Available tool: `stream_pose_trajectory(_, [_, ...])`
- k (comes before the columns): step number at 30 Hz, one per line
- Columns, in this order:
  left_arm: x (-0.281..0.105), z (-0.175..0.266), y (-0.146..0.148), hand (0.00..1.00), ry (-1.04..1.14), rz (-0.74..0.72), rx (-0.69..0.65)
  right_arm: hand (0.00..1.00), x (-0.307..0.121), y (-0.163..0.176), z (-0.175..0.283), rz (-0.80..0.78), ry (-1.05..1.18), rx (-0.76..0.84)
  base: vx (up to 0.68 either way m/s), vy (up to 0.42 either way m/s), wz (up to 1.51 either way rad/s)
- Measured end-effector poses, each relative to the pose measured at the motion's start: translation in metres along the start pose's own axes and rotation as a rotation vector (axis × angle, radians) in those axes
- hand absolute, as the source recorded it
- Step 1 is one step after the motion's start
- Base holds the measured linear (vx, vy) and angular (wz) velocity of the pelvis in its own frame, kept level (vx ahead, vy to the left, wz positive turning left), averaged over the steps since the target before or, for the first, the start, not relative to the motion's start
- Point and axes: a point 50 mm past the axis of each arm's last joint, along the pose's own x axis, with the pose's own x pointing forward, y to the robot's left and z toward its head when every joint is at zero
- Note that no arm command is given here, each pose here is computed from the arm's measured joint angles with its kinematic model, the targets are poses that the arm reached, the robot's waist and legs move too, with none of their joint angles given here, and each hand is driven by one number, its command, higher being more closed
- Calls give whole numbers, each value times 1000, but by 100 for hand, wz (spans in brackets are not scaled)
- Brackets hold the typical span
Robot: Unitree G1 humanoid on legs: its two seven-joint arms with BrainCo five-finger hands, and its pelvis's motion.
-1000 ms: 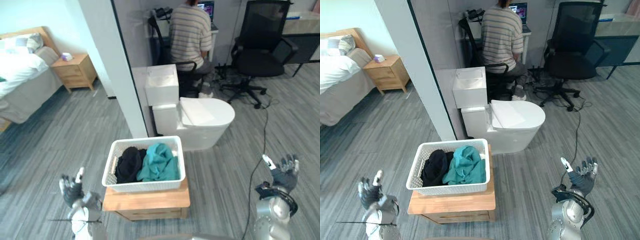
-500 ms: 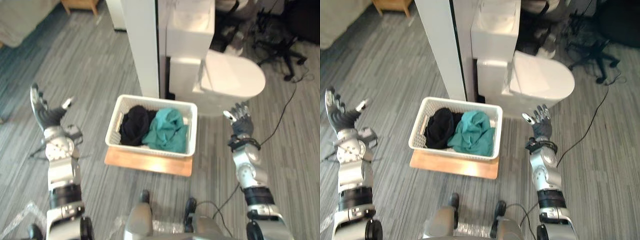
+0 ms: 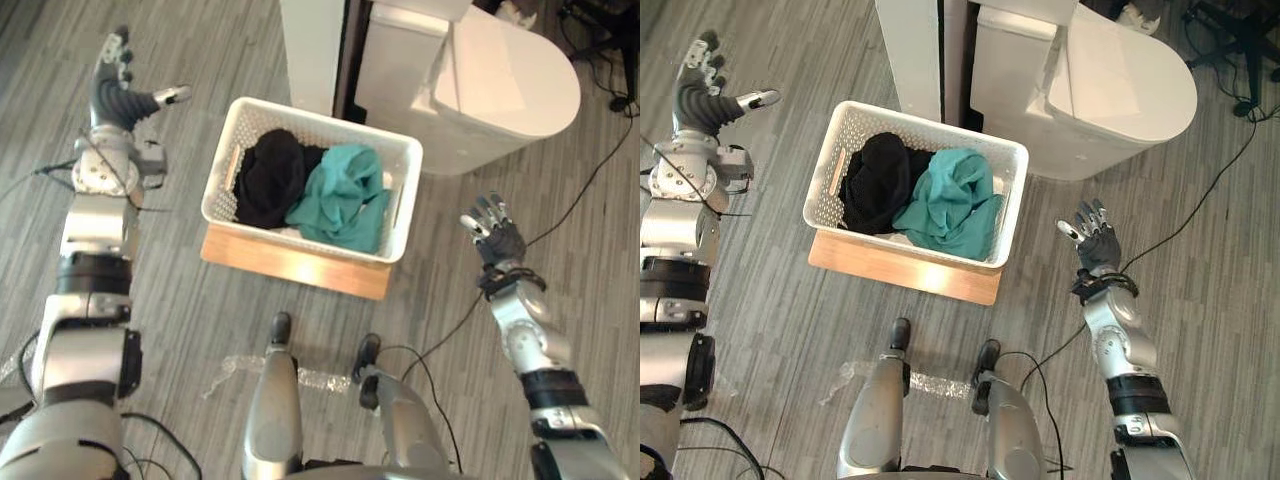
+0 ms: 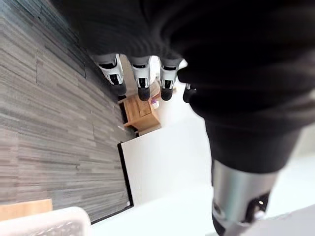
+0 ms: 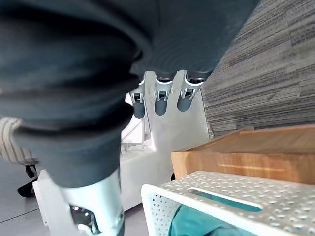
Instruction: Pick up the laundry basket with both hands and put the clothes into the washing machine.
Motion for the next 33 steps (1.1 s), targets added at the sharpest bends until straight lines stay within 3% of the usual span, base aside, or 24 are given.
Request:
stream_pose_trajectory(5, [15,0,-3,0,66,-45,75,0,1,-7,10,25,-5,-16,19,14,3])
stream_pose_trajectory(11, [27,6,-1,0,112,-65,161,0,24,15,27,136,-11,-37,-28,-10,-10])
stream_pose_trajectory(20, [35,9,0,0,155,-111,190,0,49,28,24,136,66,8,-22,-7,-3])
stream_pose_trajectory(29, [35,4,5,0,202,-122,214,0,69,68,49,244,20,37,4,-9,-1])
stream_pose_trajectory(33, [36,4,5,0,208,-131,211,0,72,67,48,230,30,63,-3,-25,0])
